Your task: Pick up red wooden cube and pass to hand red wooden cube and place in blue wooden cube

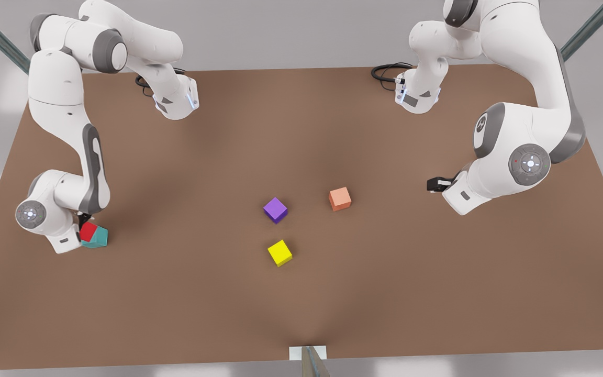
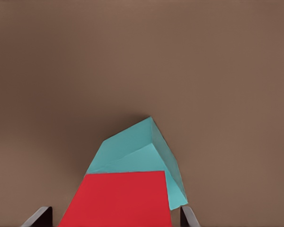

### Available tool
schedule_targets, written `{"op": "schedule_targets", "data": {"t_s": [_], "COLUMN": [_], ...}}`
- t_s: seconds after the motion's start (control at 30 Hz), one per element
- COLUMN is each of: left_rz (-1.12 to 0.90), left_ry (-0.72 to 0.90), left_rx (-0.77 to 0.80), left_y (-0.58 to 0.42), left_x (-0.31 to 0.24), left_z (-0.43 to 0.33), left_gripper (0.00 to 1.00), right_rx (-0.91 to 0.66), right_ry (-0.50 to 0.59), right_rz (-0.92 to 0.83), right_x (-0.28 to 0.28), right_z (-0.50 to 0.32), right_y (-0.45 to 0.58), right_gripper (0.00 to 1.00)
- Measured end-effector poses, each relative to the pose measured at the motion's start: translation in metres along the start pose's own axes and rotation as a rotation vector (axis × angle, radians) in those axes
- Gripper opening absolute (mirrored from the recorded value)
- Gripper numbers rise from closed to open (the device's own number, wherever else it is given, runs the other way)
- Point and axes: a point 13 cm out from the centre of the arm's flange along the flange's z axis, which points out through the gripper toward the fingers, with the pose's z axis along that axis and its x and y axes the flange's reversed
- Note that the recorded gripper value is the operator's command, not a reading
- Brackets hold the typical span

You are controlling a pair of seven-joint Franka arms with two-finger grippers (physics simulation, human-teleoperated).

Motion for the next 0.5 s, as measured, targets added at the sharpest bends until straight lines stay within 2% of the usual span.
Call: {"op": "schedule_targets", "data": {"t_s": [0.27,0.37,0.5], "left_rz": [0.000,-0.001,0.000], "left_ry": [0.001,0.000,0.000], "left_rx": [0.000,0.000,0.000], "left_y": [0.000,0.000,0.000], "left_x": [0.000,0.000,0.000], "left_z": [0.000,0.000,0.000], "left_gripper": [1.00,1.00,1.00], "right_rx": [0.005,0.014,0.058], "right_ry": [-0.023,-0.062,-0.121], "right_rz": [-0.028,-0.071,-0.086], "right_x": [-0.046,-0.111,-0.240], "right_z": [-0.011,-0.021,-0.049], "right_y": [0.000,0.005,0.003], "right_gripper": [1.00,1.00,1.00]}}
